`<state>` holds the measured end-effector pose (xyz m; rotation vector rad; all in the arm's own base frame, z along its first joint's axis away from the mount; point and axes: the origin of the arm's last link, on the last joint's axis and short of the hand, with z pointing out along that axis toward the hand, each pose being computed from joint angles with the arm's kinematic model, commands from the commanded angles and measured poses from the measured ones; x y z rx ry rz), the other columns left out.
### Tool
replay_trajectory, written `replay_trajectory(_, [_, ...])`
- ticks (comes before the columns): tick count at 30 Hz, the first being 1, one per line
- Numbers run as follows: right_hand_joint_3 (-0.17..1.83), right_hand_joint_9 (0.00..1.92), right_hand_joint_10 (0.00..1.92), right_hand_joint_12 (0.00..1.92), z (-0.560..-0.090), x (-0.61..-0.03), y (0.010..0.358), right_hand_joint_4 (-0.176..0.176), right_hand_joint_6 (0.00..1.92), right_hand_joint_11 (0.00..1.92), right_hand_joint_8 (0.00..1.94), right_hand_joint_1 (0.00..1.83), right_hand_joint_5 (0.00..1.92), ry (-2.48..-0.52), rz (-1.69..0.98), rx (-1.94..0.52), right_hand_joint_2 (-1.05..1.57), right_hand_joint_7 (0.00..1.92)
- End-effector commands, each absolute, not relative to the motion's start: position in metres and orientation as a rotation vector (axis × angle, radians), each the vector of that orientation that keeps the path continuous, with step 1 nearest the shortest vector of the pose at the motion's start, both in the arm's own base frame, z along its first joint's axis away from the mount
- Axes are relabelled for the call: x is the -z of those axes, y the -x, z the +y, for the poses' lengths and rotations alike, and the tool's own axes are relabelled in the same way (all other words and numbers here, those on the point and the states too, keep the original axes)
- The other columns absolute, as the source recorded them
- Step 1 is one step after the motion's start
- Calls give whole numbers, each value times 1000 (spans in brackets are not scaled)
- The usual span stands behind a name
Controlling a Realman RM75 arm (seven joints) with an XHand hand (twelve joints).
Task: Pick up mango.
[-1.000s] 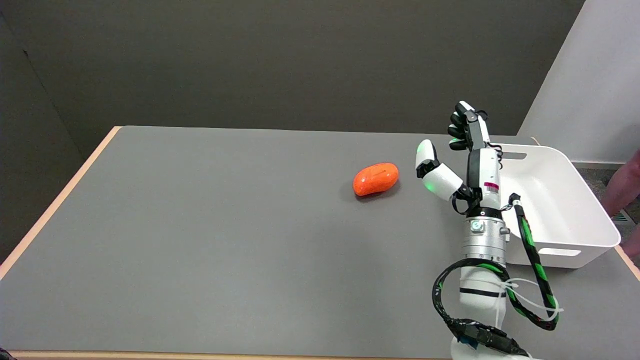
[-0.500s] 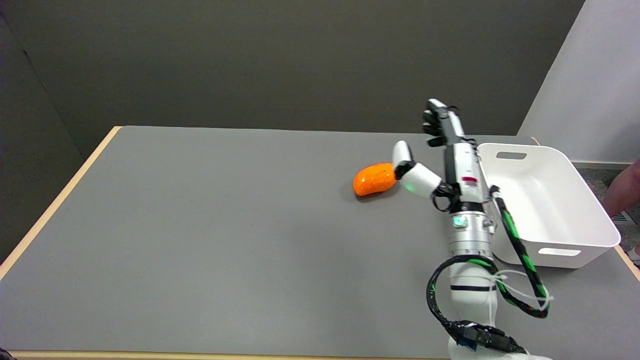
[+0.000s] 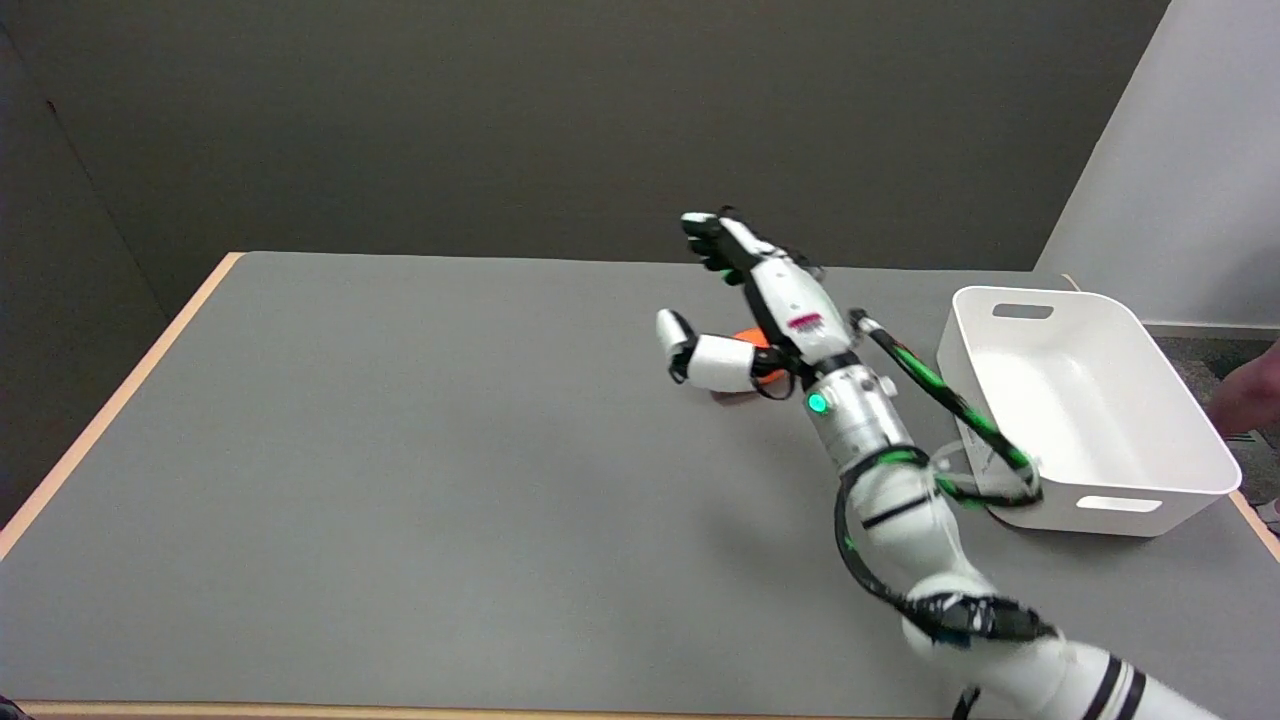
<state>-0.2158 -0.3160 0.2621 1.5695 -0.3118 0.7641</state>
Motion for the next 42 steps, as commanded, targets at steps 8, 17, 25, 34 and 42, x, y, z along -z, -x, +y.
replay_trajectory(8, [974, 164, 721, 1215, -413, -396, 173, 8, 393, 78, 378, 605, 129, -1664, 0, 45, 613, 209])
replay_trajectory(17, [967, 34, 605, 1059, -399, -494, 199, 25, 249, 3, 204, 579, 60, -1488, -114, 243, 580, 76])
replay_trajectory(25, [939, 13, 526, 1006, -390, -483, 211, 28, 173, -1, 168, 536, 12, -1540, -125, 289, 555, 25])
replay_trajectory(34, [933, 26, 537, 1025, -360, -415, 193, 29, 150, -1, 188, 456, 1, -1782, -97, 227, 535, 27])
replay_trajectory(42, [961, 86, 607, 1044, -346, -403, 190, 27, 164, 24, 257, 454, 62, -1800, -173, 60, 546, 90])
